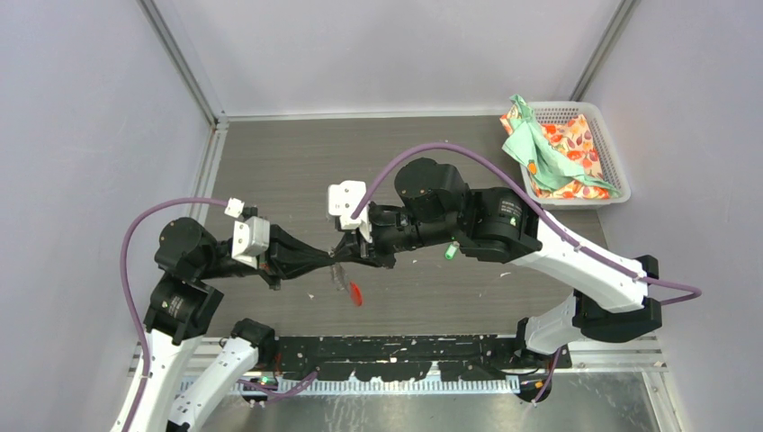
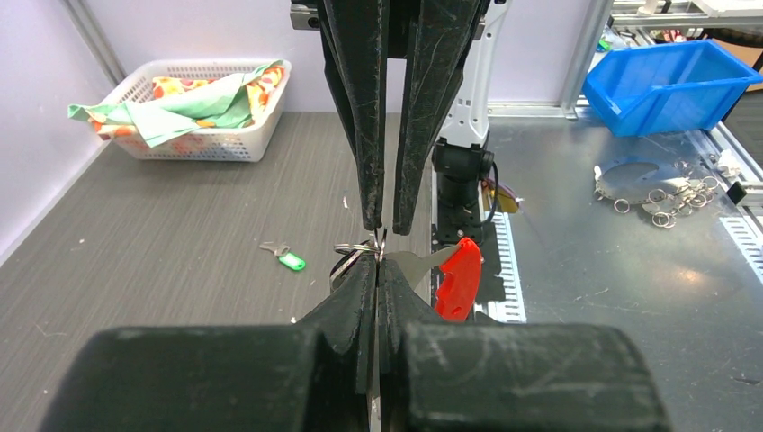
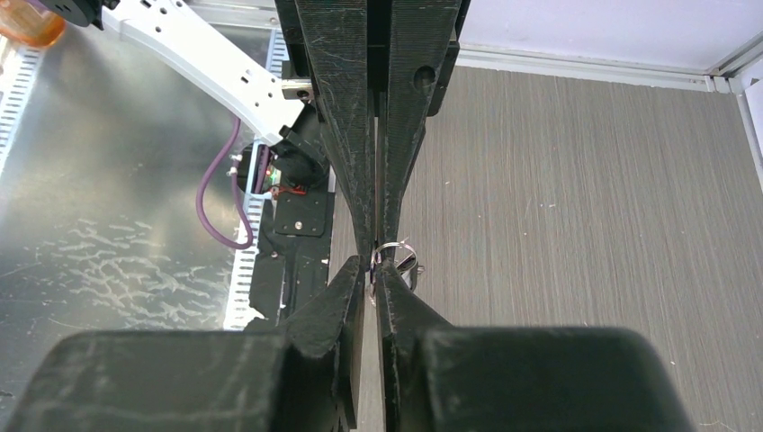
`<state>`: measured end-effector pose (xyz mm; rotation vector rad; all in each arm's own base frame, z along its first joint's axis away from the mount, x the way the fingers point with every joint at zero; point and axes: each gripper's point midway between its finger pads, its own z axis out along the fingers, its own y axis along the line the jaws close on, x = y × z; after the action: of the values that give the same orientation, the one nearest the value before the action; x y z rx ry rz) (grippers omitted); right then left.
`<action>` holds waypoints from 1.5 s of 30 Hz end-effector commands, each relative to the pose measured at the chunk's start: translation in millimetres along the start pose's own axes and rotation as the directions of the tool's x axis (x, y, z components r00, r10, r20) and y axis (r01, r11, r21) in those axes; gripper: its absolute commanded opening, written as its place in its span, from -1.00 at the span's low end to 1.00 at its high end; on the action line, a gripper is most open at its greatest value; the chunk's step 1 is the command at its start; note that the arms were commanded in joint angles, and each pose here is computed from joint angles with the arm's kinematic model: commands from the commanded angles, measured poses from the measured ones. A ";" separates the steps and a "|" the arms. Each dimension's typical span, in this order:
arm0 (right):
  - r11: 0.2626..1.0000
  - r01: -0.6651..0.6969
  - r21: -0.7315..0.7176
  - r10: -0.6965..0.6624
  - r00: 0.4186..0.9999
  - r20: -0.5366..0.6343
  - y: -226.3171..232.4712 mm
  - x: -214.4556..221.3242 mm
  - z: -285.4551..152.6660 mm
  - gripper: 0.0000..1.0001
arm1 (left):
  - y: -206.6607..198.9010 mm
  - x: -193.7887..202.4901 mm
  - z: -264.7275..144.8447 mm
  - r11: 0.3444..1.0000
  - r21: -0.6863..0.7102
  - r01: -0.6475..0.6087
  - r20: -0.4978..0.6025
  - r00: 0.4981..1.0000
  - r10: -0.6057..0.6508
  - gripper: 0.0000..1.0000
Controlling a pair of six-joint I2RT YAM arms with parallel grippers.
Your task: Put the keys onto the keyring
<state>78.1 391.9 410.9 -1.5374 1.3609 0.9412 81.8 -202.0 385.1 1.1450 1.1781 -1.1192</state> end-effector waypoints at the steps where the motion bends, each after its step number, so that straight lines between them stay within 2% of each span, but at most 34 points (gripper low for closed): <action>1: 1.000 0.001 0.002 -0.001 1.000 0.004 -1.5 0.1 3.8 -0.69 | -3.5 -16.2 -1.2 0.997 0.005 -0.076 0.033 0.997 0.076 -0.99; 6: 1.000 -0.002 0.012 0.003 1.000 -0.015 -3.4 5.6 6.4 -0.62 | -2.5 -17.3 -1.1 0.997 0.000 -0.080 0.034 0.996 0.080 -0.99; 12: 1.000 -0.001 0.027 0.001 1.000 -0.019 -6.1 7.0 7.1 -0.66 | -2.7 -18.0 -1.3 0.997 -0.001 -0.080 0.034 0.996 0.080 -0.99; 20: 1.000 0.000 0.024 0.001 1.000 -0.017 -5.0 8.1 6.5 -0.50 | -1.4 -19.5 -1.6 0.996 -0.012 -0.085 0.037 0.996 0.086 -0.99; 25: 0.999 0.001 0.033 -0.001 1.000 -0.008 -6.5 6.4 5.4 -0.62 | -0.6 -19.8 -1.5 0.996 -0.015 -0.086 0.036 0.996 0.086 -0.99; 30: 0.998 0.005 0.059 -0.002 0.999 -0.037 -11.5 15.4 9.0 -0.66 | 0.9 -22.2 -1.7 0.996 -0.026 -0.090 0.039 0.995 0.091 -0.99; 35: 0.995 0.021 0.101 -0.014 0.997 -0.073 -19.9 26.5 11.6 -0.60 | 3.2 -27.4 -1.8 0.995 -0.042 -0.093 0.047 0.994 0.095 -0.99; 38: 0.992 0.025 0.120 -0.019 0.998 -0.052 -22.7 21.8 9.8 -0.73 | 3.5 -27.9 -1.5 0.995 -0.042 -0.090 0.046 0.995 0.092 -0.99; 40: 0.990 0.032 0.134 -0.027 0.999 -0.046 -25.3 20.3 8.8 -0.96 | 4.1 -27.5 -1.3 0.995 -0.043 -0.086 0.046 0.995 0.088 -0.99; 45: 0.987 0.039 0.158 -0.038 0.999 -0.014 -28.0 14.5 3.3 -0.99 | 3.7 -27.3 -0.9 0.996 -0.037 -0.079 0.045 0.996 0.081 -0.99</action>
<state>100.2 392.3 394.9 -1.4888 1.3890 0.8150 95.0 -201.1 377.9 1.0993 1.2427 -1.0849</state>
